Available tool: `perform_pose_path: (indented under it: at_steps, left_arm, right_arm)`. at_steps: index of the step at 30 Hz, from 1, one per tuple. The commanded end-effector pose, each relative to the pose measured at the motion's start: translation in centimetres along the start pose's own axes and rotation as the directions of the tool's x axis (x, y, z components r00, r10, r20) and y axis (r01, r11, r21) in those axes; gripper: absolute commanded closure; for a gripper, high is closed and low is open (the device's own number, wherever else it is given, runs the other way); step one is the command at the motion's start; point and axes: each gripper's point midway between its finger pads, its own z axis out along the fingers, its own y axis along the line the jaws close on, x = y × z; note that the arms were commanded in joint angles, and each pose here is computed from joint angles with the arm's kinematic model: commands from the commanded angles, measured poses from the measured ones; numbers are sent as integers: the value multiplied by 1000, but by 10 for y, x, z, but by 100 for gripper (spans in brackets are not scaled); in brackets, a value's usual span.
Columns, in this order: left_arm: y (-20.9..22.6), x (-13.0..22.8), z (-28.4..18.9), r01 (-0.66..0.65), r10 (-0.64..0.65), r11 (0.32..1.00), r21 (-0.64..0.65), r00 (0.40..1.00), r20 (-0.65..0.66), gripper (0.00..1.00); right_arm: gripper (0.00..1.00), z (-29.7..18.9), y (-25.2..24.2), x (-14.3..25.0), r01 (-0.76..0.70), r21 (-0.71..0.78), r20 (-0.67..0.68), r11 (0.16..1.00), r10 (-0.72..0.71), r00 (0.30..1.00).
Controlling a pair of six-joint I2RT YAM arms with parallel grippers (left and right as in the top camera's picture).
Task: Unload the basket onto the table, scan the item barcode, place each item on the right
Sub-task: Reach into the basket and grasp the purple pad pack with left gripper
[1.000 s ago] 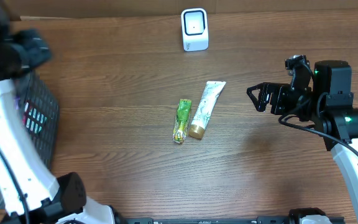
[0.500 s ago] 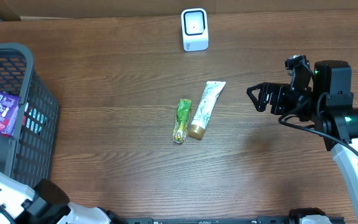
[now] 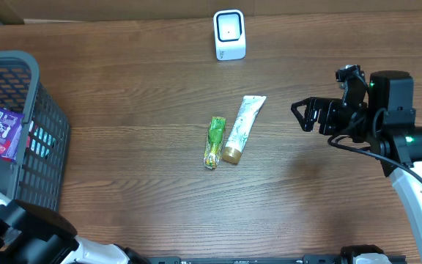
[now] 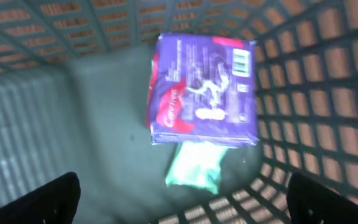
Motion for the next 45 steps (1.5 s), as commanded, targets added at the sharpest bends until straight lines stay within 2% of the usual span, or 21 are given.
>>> perform_pose_path:
  at_steps: [1, 14, 26, 28, 30, 32, 33, 35, 36, 40, 45]
  left_arm:
    - [12, 12, 27, 24, -24, 1000, 0, 999, -37, 3]
    - [21, 30, 99, -68, 68, 997, 35, 998, 11, 3]
    - [20, 42, 172, -75, 78, 995, 61, 996, -47, 1]
    - [23, 47, 178, -73, 77, 996, 57, 995, -67, 6]
    - [23, 53, 182, -71, 76, 996, 60, 993, -91, 19]
    - [22, 55, 182, -69, 76, 995, 68, 992, -103, 42]
    - [23, 56, 182, -70, 76, 995, 67, 991, -106, 62]
    - [23, 57, 181, -68, 75, 995, 66, 991, -111, 91]
    - [23, 58, 180, -68, 75, 996, 64, 990, -116, 96]
    - [19, 56, 165, -71, 80, 995, 72, 987, -140, 96]
    - [-17, 28, 107, -97, 117, 973, 207, 989, -85, 96]
  right_arm:
    - [0, 7, -1, 3, 2, -1, -22, 1000, -2, 1000]
    - [0, 12, -4, 5, -6, 3, -38, 1000, 6, 999]
    - [0, 11, -6, 12, -25, 9, -66, 1000, 26, 997]
    - [0, 11, -6, 12, -37, 10, -66, 999, 37, 997]
    - [0, 11, -6, 12, -47, 10, -65, 999, 47, 997]
    - [0, 11, -6, 12, -47, 11, -66, 999, 47, 997]
    - [0, 11, -6, 12, -47, 11, -66, 999, 47, 997]
    - [0, 11, -6, 12, -47, 11, -65, 999, 47, 997]
    - [0, 11, -6, 12, -47, 11, -66, 999, 47, 997]
    - [0, 11, -6, 12, -47, 11, -66, 999, 47, 997]
    - [0, 11, -6, 12, -47, 11, -65, 999, 47, 997]
